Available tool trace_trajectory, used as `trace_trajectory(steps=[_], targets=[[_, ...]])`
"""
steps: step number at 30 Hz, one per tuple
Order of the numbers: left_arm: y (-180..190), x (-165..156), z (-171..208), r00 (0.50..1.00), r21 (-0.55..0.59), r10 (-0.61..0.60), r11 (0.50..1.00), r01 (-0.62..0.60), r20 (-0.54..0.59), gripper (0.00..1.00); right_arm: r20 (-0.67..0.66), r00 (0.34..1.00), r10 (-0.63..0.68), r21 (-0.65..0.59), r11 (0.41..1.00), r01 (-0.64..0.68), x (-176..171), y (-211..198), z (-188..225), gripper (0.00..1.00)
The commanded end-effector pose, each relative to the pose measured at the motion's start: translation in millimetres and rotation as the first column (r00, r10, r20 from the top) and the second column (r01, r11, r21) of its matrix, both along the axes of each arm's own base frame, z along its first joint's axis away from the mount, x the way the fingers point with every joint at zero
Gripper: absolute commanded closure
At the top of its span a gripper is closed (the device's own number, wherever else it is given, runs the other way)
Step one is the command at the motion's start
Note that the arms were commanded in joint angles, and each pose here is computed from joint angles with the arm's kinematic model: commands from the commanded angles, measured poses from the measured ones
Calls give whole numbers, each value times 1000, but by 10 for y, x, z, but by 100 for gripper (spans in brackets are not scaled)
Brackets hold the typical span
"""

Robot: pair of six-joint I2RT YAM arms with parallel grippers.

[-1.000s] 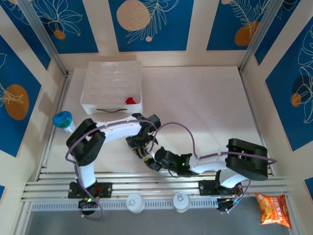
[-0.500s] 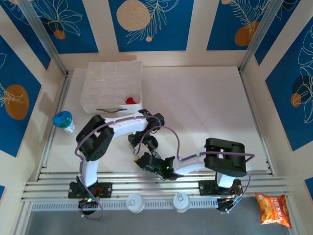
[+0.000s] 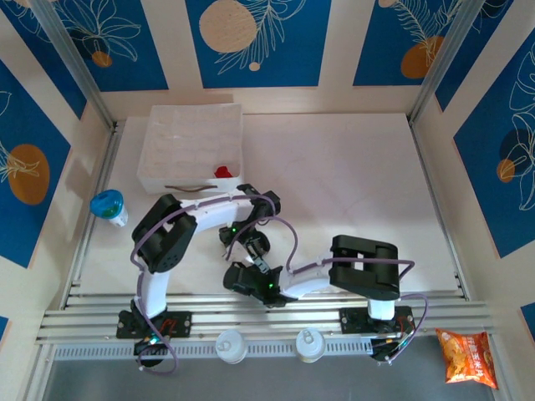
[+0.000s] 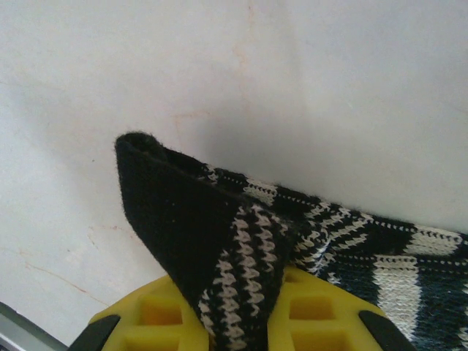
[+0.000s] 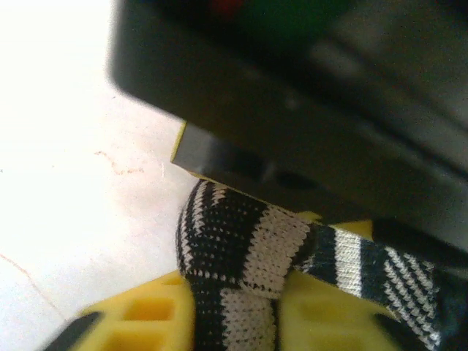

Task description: Roll the socks

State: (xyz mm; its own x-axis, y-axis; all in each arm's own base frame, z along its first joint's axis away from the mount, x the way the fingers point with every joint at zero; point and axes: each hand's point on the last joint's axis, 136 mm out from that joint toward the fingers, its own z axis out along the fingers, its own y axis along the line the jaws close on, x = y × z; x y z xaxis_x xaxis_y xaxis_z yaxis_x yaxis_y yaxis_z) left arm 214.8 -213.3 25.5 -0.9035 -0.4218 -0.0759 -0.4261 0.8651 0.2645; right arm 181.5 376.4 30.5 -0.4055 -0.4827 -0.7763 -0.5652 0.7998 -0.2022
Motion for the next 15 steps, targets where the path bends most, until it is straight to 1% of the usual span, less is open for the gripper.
trace_trajectory(steps=[1,3,4,5,6,10,11,13,15], targets=[[-225,-483,-437,974,-109,8,993,-33,-226,100,-67,991,-119,-131,985,109,108,-309,-410,95],[-237,-475,-395,975,-128,10,991,-39,-221,100,-101,983,-153,-149,979,137,67,-403,-507,100],[-249,-458,-360,977,-146,14,988,-45,-211,100,-120,977,-176,-151,976,158,38,-466,-558,100],[-264,-434,-324,980,-164,16,985,-49,-196,96,-138,971,-197,-155,972,175,14,-527,-602,100],[-277,-406,-285,984,-185,19,981,-52,-177,89,-159,963,-219,-159,968,194,-27,-592,-655,100],[-328,-239,-70,995,-280,48,957,-72,-89,56,-233,927,-295,-180,949,257,-180,-839,-843,100],[-346,-205,-32,996,-304,55,950,-74,-72,51,-252,917,-309,-182,946,269,-214,-888,-887,100],[-397,-107,69,997,-364,66,929,-71,-28,36,-293,891,-347,-192,934,301,-289,-1004,-994,100],[-420,-14,157,997,-400,71,915,-59,14,26,-326,867,-377,-200,924,327,-358,-1111,-1091,100]])
